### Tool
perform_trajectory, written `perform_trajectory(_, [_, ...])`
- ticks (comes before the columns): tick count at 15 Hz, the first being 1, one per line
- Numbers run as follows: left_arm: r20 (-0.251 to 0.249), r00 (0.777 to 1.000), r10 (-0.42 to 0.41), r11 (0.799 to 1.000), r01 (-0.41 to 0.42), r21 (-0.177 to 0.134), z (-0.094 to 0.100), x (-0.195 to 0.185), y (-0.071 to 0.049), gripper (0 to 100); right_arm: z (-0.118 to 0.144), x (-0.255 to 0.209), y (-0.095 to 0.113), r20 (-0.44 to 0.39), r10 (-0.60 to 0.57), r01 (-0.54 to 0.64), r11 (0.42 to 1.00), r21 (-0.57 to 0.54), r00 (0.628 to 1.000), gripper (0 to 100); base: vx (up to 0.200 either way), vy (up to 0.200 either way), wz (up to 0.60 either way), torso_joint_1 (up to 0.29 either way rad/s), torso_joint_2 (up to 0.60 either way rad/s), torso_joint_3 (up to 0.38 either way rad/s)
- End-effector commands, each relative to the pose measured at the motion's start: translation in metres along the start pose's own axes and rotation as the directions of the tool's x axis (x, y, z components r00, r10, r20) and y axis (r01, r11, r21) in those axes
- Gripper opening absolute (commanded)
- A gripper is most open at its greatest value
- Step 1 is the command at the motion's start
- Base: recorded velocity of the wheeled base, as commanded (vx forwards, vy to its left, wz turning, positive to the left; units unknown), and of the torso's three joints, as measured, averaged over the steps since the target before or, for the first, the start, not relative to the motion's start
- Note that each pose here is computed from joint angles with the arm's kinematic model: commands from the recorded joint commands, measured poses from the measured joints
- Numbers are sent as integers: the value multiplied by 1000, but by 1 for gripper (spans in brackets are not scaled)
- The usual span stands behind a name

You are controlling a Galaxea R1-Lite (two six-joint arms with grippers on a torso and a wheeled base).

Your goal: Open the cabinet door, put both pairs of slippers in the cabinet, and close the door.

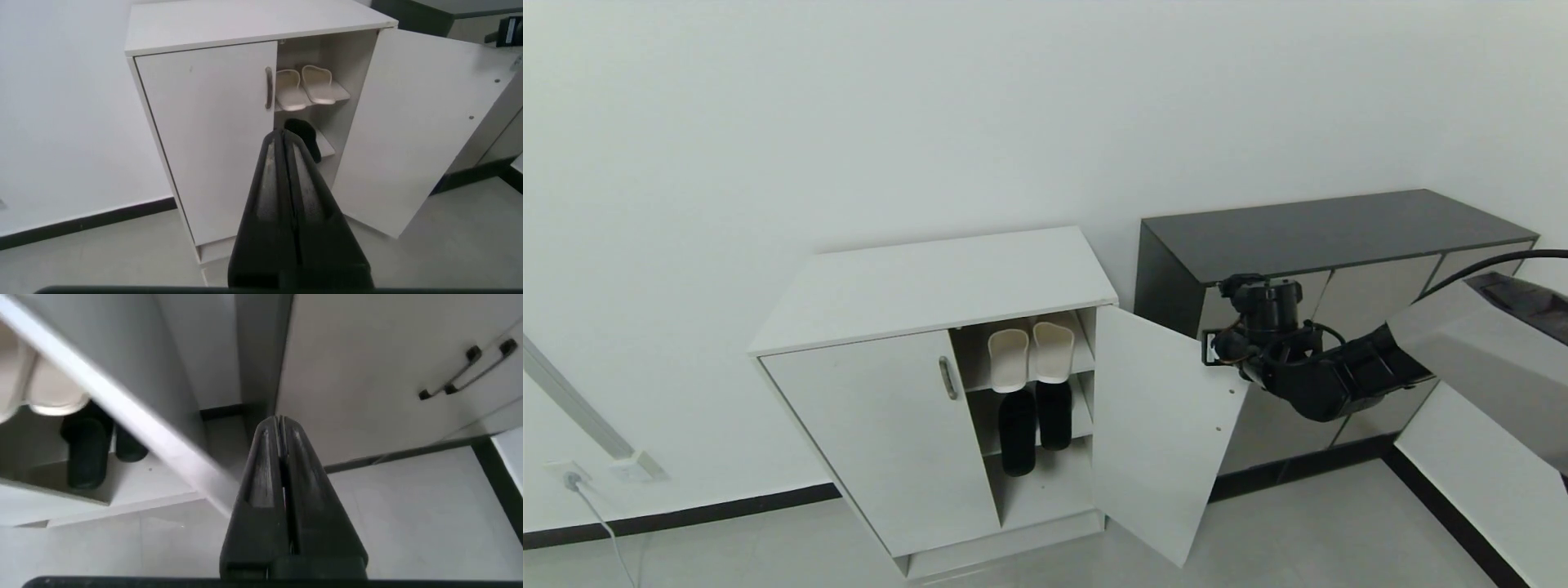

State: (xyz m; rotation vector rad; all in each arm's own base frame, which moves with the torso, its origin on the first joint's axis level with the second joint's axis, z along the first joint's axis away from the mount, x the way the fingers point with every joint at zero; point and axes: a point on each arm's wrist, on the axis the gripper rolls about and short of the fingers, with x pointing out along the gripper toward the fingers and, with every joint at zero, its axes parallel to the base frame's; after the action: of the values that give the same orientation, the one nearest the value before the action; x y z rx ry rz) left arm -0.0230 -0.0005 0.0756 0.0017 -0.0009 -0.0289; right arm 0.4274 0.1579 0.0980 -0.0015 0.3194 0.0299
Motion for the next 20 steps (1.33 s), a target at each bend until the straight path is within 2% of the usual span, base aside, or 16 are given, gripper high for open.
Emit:
perform_trajectory(1, [-1, 1000, 0, 1000, 0, 0, 0, 0, 0, 0, -3, 2, 1, -9, 1, -1, 1000, -4, 1000, 0, 0, 0, 0, 0, 0, 0])
perform_trajectory(6, [-1, 1000, 0, 1000, 0, 0, 0, 0, 0, 0, -4, -12, 16, -15, 38, -38, 999, -19, 999, 0, 0, 0, 0, 0, 0, 0])
perform_trajectory(13, [-1, 1000, 0, 1000, 0, -2, 0, 0, 0, 0, -17, -89, 77, -66, 218, -223, 971, -87, 974, 0, 0, 0, 0, 0, 0, 0])
perform_trajectory(16, [-1, 1000, 0, 1000, 0, -2, 0, 0, 0, 0, -12, -106, 81, -43, 251, -254, 962, -97, 967, 0, 0, 0, 0, 0, 0, 0])
perform_trajectory(20, [-1, 1000, 0, 1000, 0, -2, 0, 0, 0, 0, -17, -126, 83, -55, 285, -290, 951, -109, 957, 0, 0, 0, 0, 0, 0, 0])
